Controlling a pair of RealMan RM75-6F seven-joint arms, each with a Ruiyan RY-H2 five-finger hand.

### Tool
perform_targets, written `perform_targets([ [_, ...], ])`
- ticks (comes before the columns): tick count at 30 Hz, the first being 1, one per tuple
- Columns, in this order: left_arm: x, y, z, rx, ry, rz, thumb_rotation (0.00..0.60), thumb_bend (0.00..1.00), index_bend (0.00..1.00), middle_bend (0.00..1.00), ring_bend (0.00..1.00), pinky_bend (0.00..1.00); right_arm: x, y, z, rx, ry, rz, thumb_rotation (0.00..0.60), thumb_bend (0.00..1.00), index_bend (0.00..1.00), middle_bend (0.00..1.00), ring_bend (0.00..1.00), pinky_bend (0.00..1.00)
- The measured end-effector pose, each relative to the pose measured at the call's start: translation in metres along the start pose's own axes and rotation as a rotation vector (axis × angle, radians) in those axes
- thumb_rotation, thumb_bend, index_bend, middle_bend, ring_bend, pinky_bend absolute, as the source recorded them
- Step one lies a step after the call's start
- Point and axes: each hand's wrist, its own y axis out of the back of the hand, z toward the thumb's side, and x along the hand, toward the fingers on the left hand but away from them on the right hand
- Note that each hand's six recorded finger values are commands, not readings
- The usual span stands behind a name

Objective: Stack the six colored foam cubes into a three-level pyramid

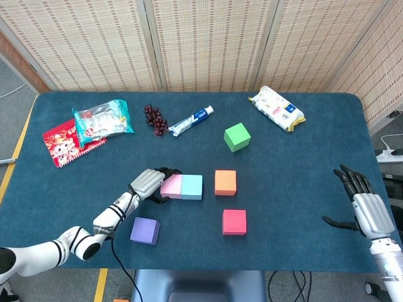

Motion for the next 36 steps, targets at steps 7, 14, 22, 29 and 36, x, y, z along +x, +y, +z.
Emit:
perform_targets([
  [7,-0.002,0.003,-0.003,-0.004,0.009,0.009,0.6,0.31,0.13,0.14,0.08,0.25,-0.002,-0.001,0.001,0.002,0.005,0.005,0.6,0.17,0.0,0.0,0.0,0.0],
  [14,-0.007,0.004,-0.005,-0.007,0.012,0.016,0.6,0.31,0.13,0.1,0.04,0.24,-0.007,-0.002,0.007,0.006,0.031,0.027,0.6,0.17,0.0,0.0,0.0,0.0],
  [22,-0.033,0.025,-0.02,-0.02,0.033,0.104,0.6,0.31,0.11,0.07,0.01,0.2,-0.035,-0.008,0.034,-0.001,0.112,0.091,0.6,0.17,0.0,0.03,0.0,0.07],
  [29,-0.087,0.047,-0.054,0.005,0.123,0.215,0.6,0.32,0.11,0.07,0.0,0.17,-0.078,-0.031,0.068,-0.03,0.169,0.207,0.6,0.15,0.12,0.19,0.05,0.23],
  [36,-0.131,0.046,-0.075,0.007,0.188,0.246,0.6,0.32,0.11,0.07,0.0,0.17,-0.129,-0.078,0.119,-0.061,0.204,0.402,0.6,0.15,0.1,0.19,0.05,0.25],
])
